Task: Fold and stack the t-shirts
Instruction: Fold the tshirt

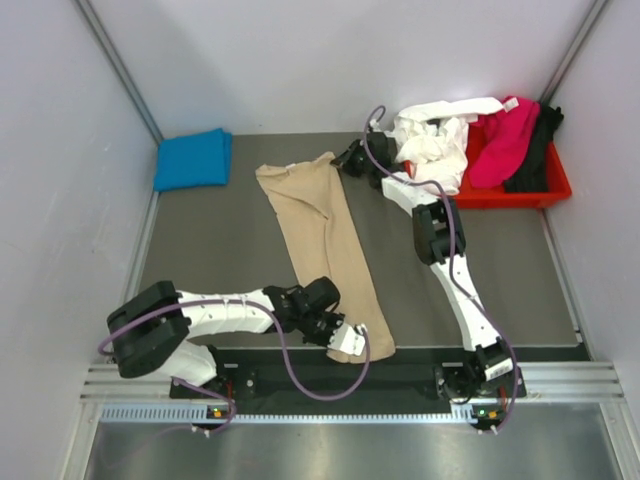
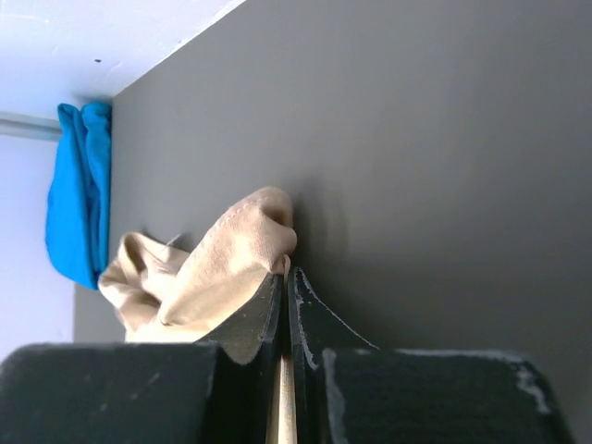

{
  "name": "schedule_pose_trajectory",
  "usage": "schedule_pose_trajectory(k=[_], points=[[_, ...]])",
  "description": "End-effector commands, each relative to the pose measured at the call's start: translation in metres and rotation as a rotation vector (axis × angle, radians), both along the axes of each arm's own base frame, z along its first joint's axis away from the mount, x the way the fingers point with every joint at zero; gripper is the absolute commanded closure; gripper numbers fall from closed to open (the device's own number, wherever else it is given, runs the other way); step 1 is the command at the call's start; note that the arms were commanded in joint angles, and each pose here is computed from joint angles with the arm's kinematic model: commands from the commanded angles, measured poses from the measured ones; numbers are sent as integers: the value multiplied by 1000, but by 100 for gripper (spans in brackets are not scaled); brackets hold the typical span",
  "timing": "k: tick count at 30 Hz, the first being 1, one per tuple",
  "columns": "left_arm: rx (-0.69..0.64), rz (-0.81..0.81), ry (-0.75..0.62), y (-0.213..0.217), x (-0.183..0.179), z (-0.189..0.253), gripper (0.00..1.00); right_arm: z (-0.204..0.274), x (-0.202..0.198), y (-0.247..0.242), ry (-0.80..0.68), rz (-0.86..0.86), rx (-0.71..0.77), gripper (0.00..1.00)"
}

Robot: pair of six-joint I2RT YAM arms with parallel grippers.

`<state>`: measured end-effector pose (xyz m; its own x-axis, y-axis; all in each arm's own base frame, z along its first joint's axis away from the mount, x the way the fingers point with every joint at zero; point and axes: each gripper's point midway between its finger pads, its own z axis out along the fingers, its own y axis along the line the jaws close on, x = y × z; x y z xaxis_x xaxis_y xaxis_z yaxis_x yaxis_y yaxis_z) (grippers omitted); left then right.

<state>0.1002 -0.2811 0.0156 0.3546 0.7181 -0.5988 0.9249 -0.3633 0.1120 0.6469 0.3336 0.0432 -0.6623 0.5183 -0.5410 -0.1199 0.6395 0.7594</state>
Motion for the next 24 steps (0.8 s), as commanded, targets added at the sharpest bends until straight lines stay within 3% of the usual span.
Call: schedule_pose_trajectory(k=[1, 4, 14, 20, 21, 23, 24], points=[[73, 45, -168, 6, 41, -9, 100, 25, 19, -3, -71, -76, 96, 100], [164, 38, -201, 35, 45, -13, 100, 34, 30, -19, -66, -156, 134, 100], [216, 10, -195, 78, 60, 10, 100, 56, 39, -79, -103, -359, 50, 100], [238, -17, -147, 70, 63, 6, 92, 60, 40, -78, -111, -350, 53, 100], [252, -13, -139, 73, 64, 3, 85, 62, 40, -77, -118, -347, 54, 100], [274, 0, -129, 79, 64, 2, 72, 65, 41, -77, -131, -340, 46, 90], [286, 3, -120, 82, 62, 1, 63, 65, 41, -77, -131, -339, 43, 73]])
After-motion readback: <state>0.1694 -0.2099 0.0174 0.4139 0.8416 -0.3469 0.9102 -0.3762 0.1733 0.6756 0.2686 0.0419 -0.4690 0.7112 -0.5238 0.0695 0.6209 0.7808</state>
